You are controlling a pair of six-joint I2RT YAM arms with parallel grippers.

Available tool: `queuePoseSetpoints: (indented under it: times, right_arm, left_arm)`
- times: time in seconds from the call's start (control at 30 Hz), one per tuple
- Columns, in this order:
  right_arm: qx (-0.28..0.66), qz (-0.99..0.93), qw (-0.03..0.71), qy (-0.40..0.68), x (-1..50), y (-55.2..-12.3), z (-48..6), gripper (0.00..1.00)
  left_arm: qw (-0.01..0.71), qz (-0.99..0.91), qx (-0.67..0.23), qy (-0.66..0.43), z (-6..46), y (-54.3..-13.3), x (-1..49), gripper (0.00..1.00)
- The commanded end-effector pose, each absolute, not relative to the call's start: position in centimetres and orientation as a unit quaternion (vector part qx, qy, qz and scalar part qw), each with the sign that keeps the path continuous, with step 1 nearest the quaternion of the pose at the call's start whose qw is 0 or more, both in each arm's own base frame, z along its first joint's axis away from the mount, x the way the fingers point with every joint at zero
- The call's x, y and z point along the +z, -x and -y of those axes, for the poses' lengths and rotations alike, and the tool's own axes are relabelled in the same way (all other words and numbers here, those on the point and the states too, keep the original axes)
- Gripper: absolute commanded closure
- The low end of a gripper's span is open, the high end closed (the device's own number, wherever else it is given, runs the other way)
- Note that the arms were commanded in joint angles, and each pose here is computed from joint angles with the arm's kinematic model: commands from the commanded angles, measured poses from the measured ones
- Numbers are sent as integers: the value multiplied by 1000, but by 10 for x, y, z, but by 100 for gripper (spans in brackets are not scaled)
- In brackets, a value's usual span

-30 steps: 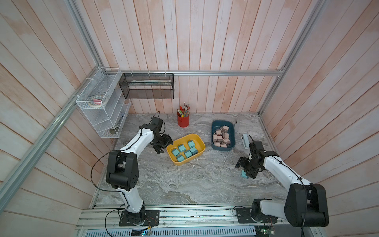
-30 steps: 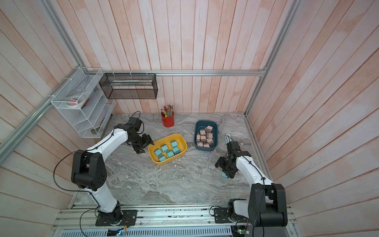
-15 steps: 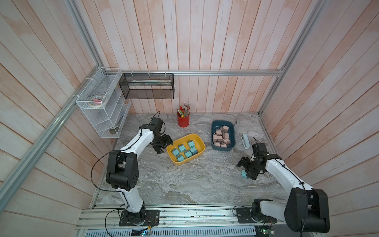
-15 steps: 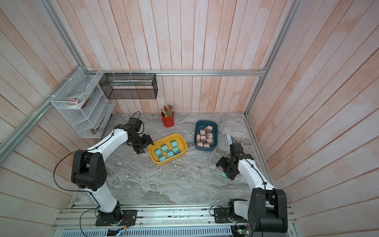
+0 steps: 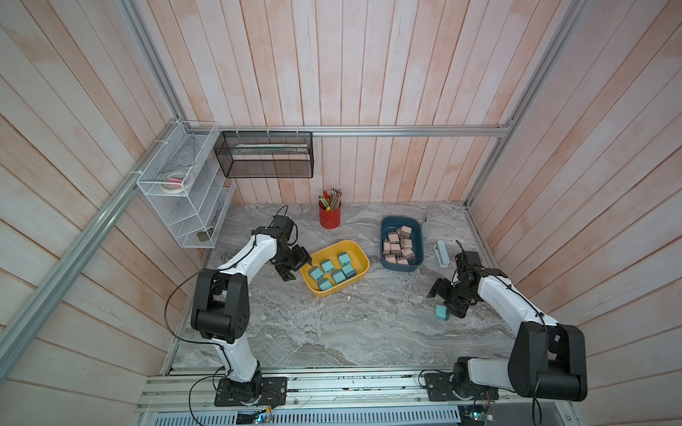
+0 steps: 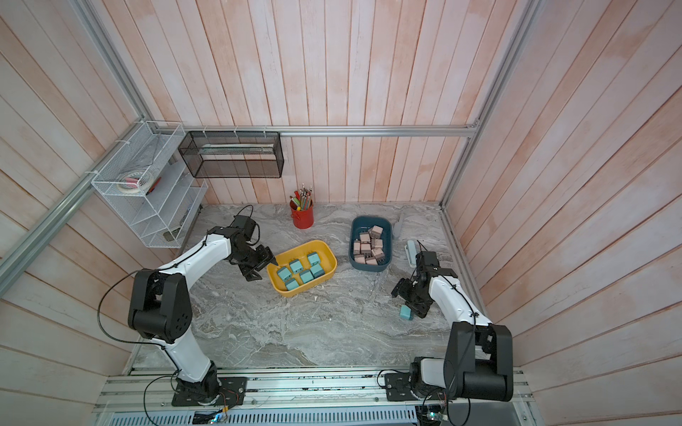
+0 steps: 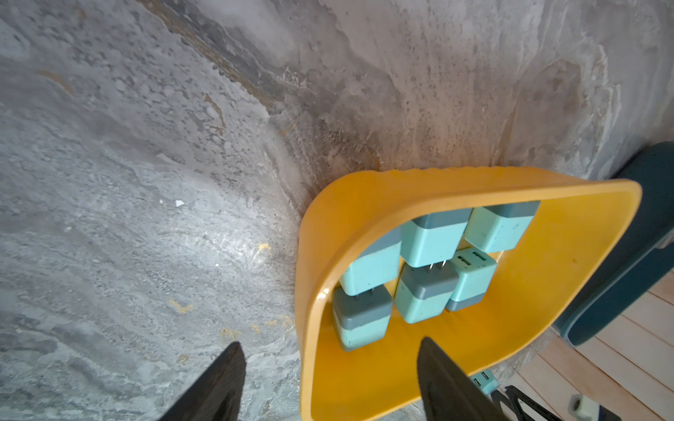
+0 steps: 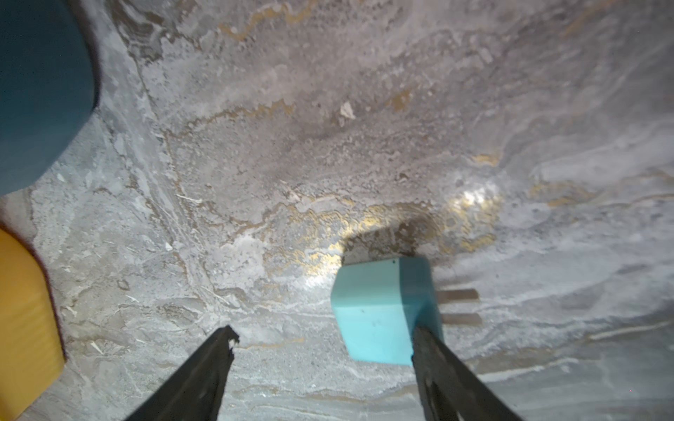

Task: Place the plugs by color into the storage box
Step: Pick up the plug from the center of the board.

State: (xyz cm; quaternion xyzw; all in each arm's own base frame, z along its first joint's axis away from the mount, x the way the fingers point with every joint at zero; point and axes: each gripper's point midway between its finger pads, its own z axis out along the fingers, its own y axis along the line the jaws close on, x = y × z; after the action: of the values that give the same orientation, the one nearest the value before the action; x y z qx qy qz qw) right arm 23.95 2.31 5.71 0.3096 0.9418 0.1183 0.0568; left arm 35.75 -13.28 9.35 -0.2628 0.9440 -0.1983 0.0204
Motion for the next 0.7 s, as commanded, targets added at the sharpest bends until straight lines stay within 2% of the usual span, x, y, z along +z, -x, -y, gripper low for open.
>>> queuePoseSetpoints:
  times: [0.0,0.13,0.33,0.5,0.67]
  right_arm:
    - [92,-936,54,-337,74,-223,-13,19]
    - [128,-912,61,-386,83,-210,-23,18]
    - [147,-883,48,-442,63,-196,-30,12]
    - [172,-863,45,-473,52,-204,-36,11]
    - [153,-867,49,-471,45,-219,-28,11]
  left_arm:
    - [37,-943,-207,259,136,-362,105,24]
    - [34,-942,-207,262,136,-360,102,24]
    - [30,-943,-210,257,140,-362,101,24]
    - [33,-944,-208,255,139,-365,104,24]
    - [30,-944,-207,257,139,-362,103,23]
